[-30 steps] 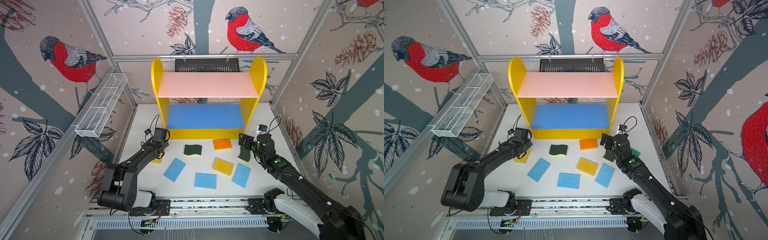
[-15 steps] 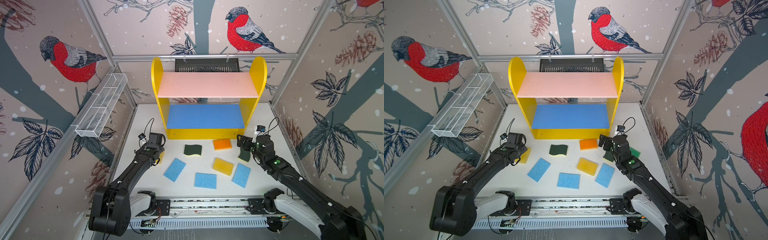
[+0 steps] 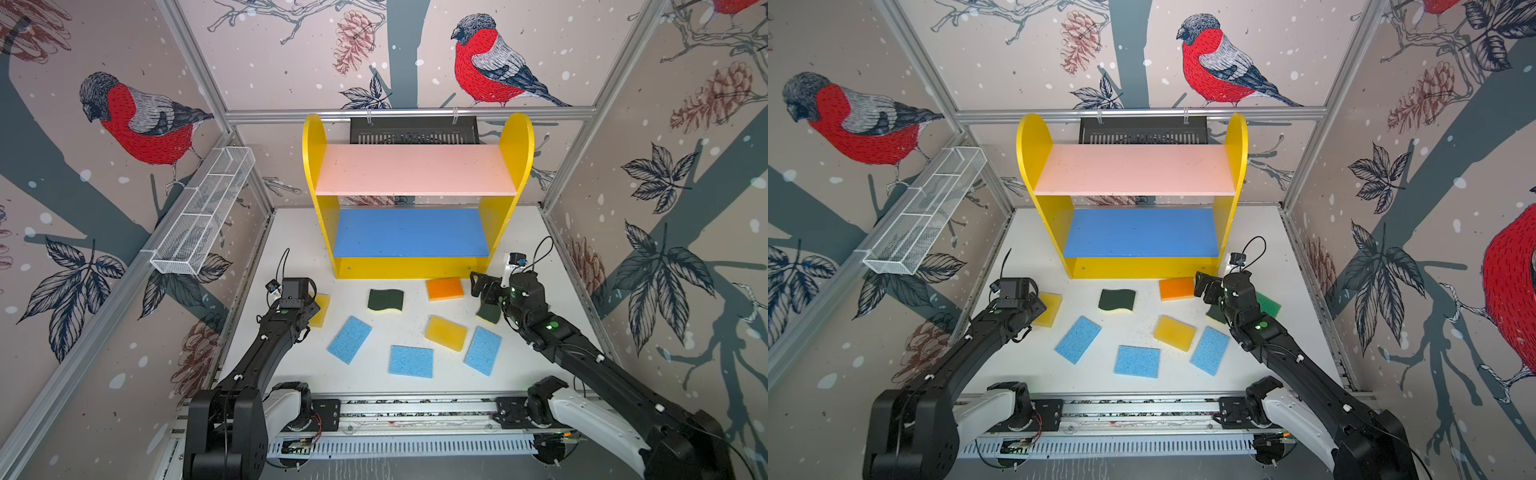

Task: Arrange cleaning sponges on a shelf
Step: Rotate the cleaning sponge at the middle-left of the table, then pick up the cleaning sponge from the middle-left of the table, then place the cleaning sponge on the shelf.

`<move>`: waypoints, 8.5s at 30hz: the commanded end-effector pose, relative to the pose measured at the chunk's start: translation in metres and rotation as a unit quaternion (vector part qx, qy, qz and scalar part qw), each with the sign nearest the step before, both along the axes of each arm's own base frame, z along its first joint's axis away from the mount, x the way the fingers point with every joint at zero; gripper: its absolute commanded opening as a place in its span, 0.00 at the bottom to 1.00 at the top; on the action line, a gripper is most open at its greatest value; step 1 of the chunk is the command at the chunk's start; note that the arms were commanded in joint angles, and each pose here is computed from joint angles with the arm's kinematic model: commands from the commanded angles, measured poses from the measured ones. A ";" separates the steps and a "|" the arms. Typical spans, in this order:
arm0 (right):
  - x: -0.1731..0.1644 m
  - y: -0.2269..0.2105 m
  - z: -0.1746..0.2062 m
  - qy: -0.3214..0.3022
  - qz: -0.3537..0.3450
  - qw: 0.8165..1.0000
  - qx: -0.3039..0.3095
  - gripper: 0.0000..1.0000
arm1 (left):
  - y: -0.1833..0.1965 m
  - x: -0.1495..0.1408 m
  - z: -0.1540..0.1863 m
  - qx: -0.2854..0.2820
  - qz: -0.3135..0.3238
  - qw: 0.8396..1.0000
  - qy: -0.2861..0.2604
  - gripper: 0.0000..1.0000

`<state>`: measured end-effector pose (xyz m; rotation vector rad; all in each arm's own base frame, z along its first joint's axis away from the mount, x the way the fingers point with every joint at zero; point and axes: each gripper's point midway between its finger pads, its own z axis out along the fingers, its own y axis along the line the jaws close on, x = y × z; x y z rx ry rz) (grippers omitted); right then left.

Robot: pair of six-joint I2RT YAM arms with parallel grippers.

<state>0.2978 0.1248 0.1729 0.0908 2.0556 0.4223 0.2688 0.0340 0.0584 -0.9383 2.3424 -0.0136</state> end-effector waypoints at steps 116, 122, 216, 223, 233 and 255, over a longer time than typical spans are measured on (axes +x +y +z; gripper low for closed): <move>-0.001 -0.015 0.002 -0.032 -0.035 0.999 0.005 0.99 | -0.073 0.024 -0.023 0.021 -0.053 0.995 0.083 0.97; -0.001 -0.015 0.002 -0.032 -0.034 0.999 0.006 1.00 | -0.070 0.023 -0.028 0.026 -0.036 0.994 0.101 0.94; -0.012 0.069 0.094 -0.080 0.100 0.991 -0.045 1.00 | -0.169 0.090 0.425 0.209 -0.325 0.890 -0.241 0.61; -0.006 0.068 0.100 -0.093 0.087 0.990 -0.057 1.00 | -0.168 0.135 0.419 0.192 -0.325 0.896 -0.235 0.60; 0.002 0.078 0.091 -0.086 0.097 0.989 -0.067 1.00 | -0.181 0.172 0.404 0.189 -0.330 0.895 -0.232 0.60; 0.004 0.085 0.090 -0.084 0.109 0.988 -0.066 1.00 | -0.184 0.178 0.390 0.161 -0.326 0.905 -0.219 0.66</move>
